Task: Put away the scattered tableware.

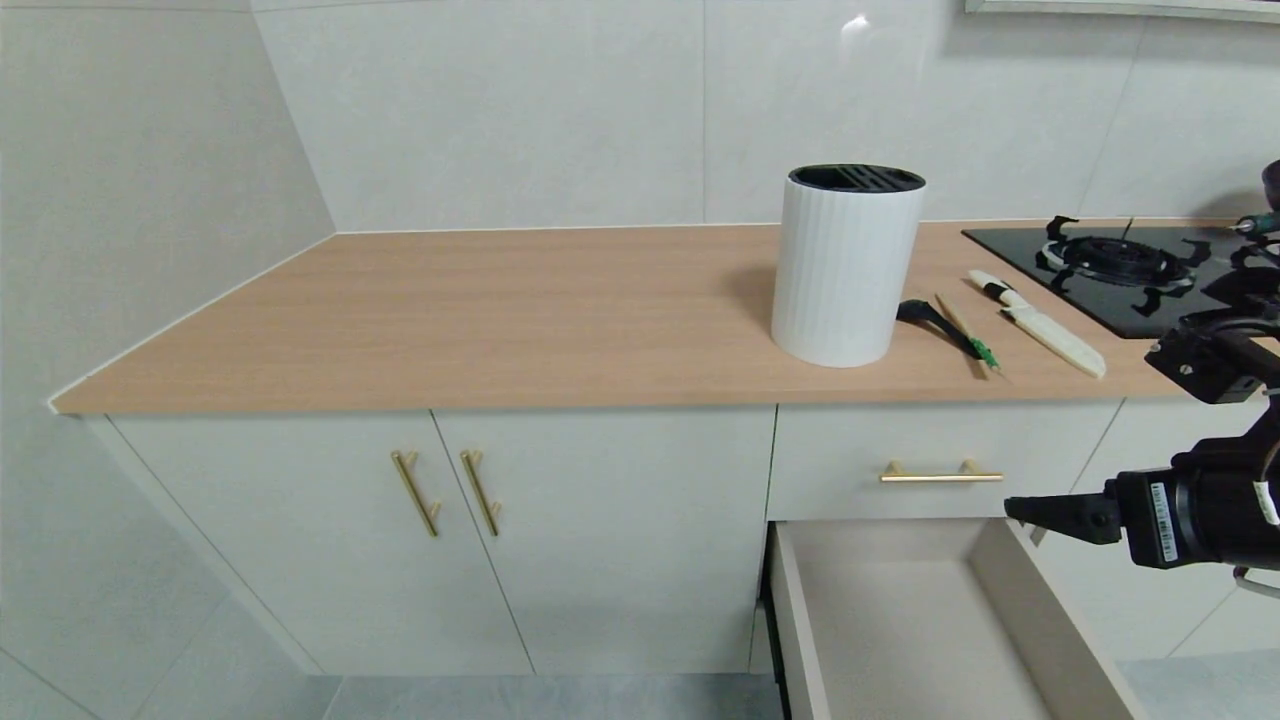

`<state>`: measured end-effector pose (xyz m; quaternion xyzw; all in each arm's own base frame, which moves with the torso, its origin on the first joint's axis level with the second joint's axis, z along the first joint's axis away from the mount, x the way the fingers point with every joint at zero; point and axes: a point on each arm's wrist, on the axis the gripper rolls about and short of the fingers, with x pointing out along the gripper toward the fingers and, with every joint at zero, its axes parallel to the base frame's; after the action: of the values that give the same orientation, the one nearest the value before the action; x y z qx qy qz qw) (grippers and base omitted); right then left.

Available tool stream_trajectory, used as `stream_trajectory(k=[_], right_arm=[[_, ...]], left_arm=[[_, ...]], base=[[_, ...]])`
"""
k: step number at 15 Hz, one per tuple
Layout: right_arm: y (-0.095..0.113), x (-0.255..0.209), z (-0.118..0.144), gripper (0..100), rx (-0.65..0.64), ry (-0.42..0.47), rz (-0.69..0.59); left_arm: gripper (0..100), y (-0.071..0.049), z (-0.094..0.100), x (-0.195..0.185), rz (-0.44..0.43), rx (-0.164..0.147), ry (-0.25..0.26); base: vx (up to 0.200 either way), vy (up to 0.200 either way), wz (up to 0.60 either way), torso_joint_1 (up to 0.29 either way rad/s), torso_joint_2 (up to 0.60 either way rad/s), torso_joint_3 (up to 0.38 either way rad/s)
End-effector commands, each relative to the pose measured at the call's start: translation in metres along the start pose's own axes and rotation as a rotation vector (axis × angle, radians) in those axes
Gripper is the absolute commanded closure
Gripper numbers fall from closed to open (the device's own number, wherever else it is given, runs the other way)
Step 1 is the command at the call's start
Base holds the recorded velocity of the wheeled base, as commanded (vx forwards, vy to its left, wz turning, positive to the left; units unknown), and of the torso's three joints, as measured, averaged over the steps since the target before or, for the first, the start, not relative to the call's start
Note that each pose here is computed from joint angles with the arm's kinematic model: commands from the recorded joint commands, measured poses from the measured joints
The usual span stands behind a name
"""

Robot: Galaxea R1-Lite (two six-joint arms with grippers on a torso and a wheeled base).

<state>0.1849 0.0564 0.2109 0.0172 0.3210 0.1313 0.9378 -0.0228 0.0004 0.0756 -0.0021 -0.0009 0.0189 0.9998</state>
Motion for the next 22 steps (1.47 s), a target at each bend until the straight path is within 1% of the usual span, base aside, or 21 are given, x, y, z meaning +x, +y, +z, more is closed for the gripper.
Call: stream_trajectory(k=[1,4,5,6,7,8,9,10,12,13,15,16,20,22], right_arm=[[0.0,0.001,0.0,0,-0.001,0.004,0.0],[0.001,0.0,0.003,0,-0.003,-0.012,-0.001],[0.001,-0.002,0.006,0,-0.003,-0.03,-0.01],[0.002,-0.004,0.015,0,-0.001,-0.06,-0.029],[0.002,-0.006,0.034,0,0.005,-0.102,-0.076],[0.003,-0.005,0.058,0,0.024,-0.118,-0.121],[0.003,-0.003,0.079,0,0.079,-0.112,-0.14],[0.004,0.0,0.096,0,0.144,-0.085,-0.16],[0.005,0.01,0.111,0,0.2,-0.051,-0.207],[0.004,0.021,0.111,0,0.226,-0.036,-0.234],[-0.002,0.055,0.108,0,0.232,0.006,-0.302],[-0.012,0.072,0.108,0,0.246,0.011,-0.36],[-0.031,0.105,0.108,0,0.276,-0.001,-0.403],[-0.037,0.116,0.109,0,0.286,-0.024,-0.411]], left_arm=[[0,0.0,0.0,0.0,0.0,0.0,0.0],[0,0.0,0.0,0.0,0.0,0.0,0.0],[0,0.0,0.0,0.0,0.0,0.0,0.0],[0,0.0,0.0,0.0,0.0,0.0,0.0],[0,0.0,0.0,0.0,0.0,0.0,0.0],[0,0.0,0.0,0.0,0.0,0.0,0.0],[0,0.0,0.0,0.0,0.0,0.0,0.0],[0,0.0,0.0,0.0,0.0,0.0,0.0],[0,0.0,0.0,0.0,0.0,0.0,0.0],[0,0.0,0.0,0.0,0.0,0.0,0.0],[0,0.0,0.0,0.0,0.0,0.0,0.0],[0,0.0,0.0,0.0,0.0,0.0,0.0],[0,0.0,0.0,0.0,0.0,0.0,0.0],[0,0.0,0.0,0.0,0.0,0.0,0.0]], base=[[0.0,0.0,0.0,0.207,-0.5,-0.3],[0.0,0.0,0.0,0.111,-0.26,-0.147],[0.0,0.0,0.0,0.022,-0.07,-0.046],[0.0,0.0,0.0,0.0,0.0,0.0],[0.0,0.0,0.0,0.0,0.0,0.0],[0.0,0.0,0.0,0.0,0.0,0.0],[0.0,0.0,0.0,0.0,0.0,0.0],[0.0,0.0,0.0,0.0,0.0,0.0],[0.0,0.0,0.0,0.0,0.0,0.0],[0.0,0.0,0.0,0.0,0.0,0.0],[0.0,0.0,0.0,0.0,0.0,0.0],[0.0,0.0,0.0,0.0,0.0,0.0],[0.0,0.0,0.0,0.0,0.0,0.0],[0.0,0.0,0.0,0.0,0.0,0.0]])
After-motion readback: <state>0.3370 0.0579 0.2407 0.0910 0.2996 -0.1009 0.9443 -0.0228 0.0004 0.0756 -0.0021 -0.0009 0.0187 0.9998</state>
